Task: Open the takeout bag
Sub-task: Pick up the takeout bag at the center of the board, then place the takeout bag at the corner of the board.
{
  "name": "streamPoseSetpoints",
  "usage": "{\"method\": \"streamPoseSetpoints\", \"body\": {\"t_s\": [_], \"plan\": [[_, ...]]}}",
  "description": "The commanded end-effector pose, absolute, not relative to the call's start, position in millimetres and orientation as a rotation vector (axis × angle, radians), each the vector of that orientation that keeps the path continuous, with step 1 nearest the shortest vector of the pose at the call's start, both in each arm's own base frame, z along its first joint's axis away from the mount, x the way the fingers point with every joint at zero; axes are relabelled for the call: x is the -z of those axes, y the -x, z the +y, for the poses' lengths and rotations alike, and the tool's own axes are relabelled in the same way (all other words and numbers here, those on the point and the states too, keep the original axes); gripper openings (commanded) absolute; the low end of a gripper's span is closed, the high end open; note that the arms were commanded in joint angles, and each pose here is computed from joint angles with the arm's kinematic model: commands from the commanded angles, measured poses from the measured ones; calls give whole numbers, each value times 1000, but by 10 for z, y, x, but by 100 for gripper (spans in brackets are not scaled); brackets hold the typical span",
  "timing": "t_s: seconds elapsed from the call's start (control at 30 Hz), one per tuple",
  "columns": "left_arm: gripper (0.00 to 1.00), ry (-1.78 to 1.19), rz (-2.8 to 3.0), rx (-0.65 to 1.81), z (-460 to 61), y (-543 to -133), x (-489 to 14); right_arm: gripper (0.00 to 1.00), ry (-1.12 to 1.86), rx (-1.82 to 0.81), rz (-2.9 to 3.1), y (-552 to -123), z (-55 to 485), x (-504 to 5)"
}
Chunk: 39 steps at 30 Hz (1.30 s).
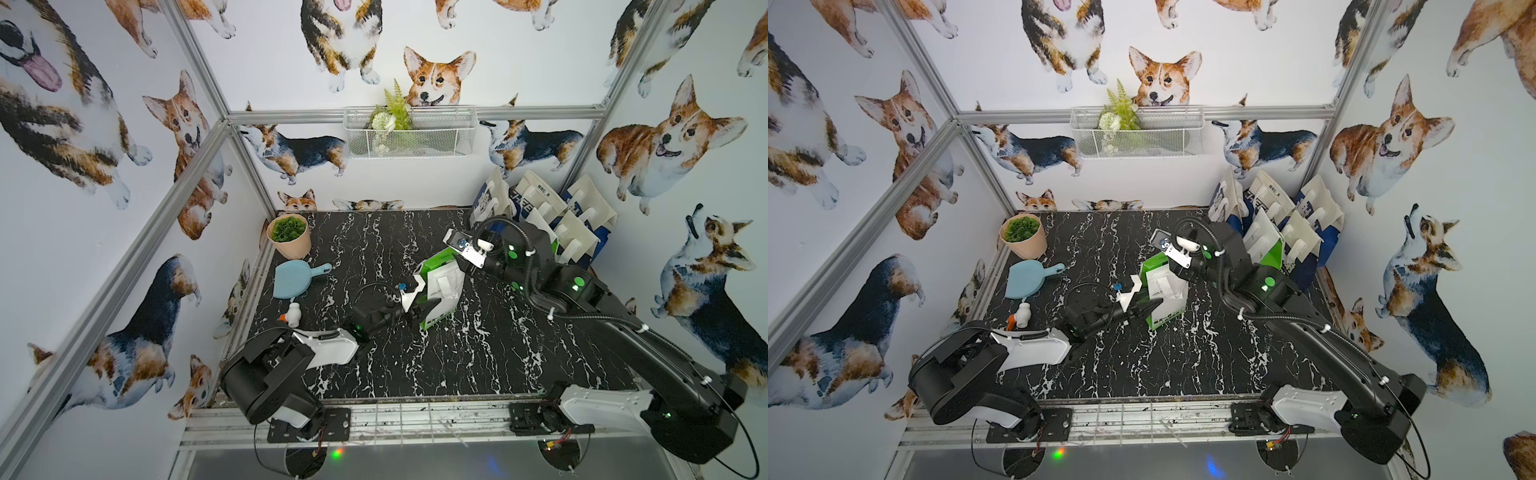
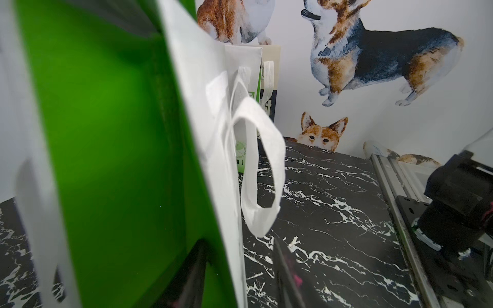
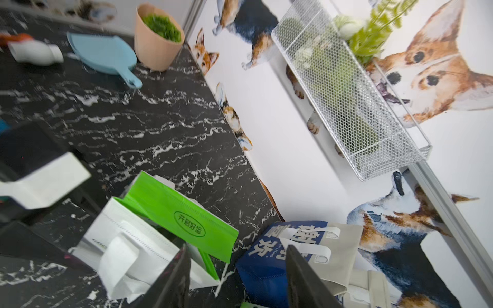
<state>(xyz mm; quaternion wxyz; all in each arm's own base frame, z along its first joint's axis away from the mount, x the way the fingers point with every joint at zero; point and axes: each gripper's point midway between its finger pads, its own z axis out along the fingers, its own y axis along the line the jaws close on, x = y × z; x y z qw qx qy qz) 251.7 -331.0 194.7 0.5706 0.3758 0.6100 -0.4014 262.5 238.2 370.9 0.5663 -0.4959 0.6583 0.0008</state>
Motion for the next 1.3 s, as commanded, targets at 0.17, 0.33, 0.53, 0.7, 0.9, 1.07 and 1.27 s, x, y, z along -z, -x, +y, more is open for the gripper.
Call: {"method": "streamPoseSetpoints", "body": {"t_s": [0.17, 0.33, 0.53, 0.7, 0.9, 1.07, 1.27], "plan": [[43, -867, 1490, 935, -3373, -2626, -2194, 60, 939, -344, 1495, -2006, 2077, -3963], [0, -880, 1514, 887, -3360, -2671, -2374, 61, 906, -405, 1500, -1760, 1873, -3832], [0, -852, 1511, 765, -3283, -2823, -2537, 61, 887, -343, 1535, -1767, 1736, -3691], [0, -865, 1487, 624, -3225, -3059, -2700, 61, 864, -365, 1551, -1748, 1715, -3648], [0, -731, 1457, 541, -2917, -3616, -2944, 61, 833, -331, 1605, -1767, 1615, -3520], [0, -632, 1445, 492, -2580, -4109, -3055, 61, 823, -338, 1611, -1737, 1581, -3469], [0, -584, 1426, 447, -2267, -4653, -3144, 60, 829, -364, 1630, -1725, 1614, -3380]]}}
